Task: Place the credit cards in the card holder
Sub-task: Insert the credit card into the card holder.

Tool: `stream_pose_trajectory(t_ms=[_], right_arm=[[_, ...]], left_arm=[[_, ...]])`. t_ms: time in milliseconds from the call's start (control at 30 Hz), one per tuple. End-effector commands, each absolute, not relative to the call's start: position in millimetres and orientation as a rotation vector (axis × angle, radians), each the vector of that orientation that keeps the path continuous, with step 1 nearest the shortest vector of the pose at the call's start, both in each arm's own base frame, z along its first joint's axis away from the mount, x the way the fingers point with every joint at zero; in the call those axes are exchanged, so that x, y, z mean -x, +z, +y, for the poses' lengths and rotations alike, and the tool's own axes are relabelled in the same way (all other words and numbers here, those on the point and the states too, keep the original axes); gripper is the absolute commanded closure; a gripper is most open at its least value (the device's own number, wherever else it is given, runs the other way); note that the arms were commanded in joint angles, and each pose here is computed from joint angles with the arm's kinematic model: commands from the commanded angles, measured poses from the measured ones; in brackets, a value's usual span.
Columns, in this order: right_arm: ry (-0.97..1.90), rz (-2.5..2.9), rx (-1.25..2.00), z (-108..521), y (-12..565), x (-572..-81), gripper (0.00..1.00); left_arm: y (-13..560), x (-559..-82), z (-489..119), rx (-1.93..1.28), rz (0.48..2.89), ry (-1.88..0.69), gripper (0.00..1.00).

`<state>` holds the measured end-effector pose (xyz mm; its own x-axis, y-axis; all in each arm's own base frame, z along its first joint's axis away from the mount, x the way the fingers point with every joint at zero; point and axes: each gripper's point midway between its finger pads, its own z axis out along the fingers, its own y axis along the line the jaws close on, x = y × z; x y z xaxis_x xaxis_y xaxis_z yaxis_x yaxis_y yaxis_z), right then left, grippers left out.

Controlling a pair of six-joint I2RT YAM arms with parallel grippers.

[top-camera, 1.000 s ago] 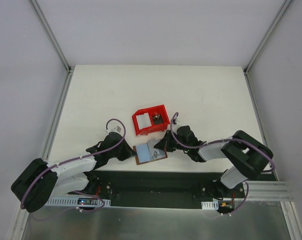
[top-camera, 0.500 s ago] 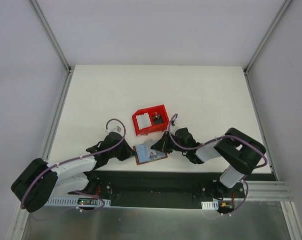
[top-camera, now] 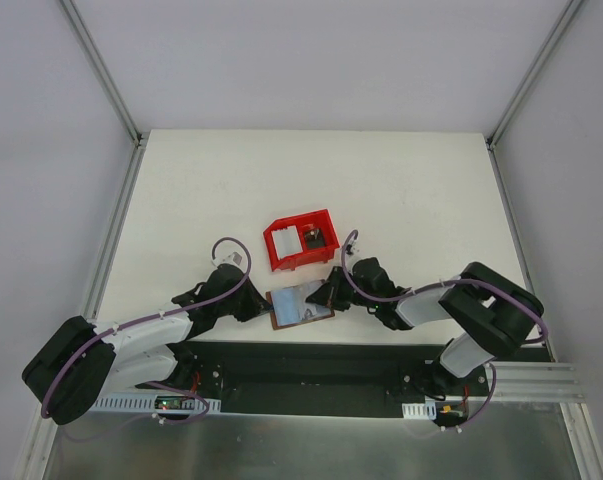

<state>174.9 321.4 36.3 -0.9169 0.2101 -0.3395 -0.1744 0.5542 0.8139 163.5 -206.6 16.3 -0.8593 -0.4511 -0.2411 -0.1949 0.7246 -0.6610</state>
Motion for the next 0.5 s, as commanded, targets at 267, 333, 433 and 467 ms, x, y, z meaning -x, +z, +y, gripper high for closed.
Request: stream_pose_trajectory(t_ms=[267,333,433,467], right_arm=[[1.35,2.458,-0.007,330.8,31.1,-167.5,1.0],[1.362,2.46,-0.006,332.2,31.6,-165.8,1.0],[1.378,2.463,0.001,336.8,33.2,-164.3,1.0],[1.388,2.457,0.015,340.5,35.1,-163.5,1.0]], left_arm=[[13.5,-164.9,-200.8,0.495,2.552,-0.865,1.0],[13.4,-165.2,-200.6,0.496,2.551,-0.863,1.0],[12.6,-164.4,-200.4,0.497,2.554,-0.864,1.0],[13.3,-165.3,-200.8,0.498,2.551,-0.864,1.0]])
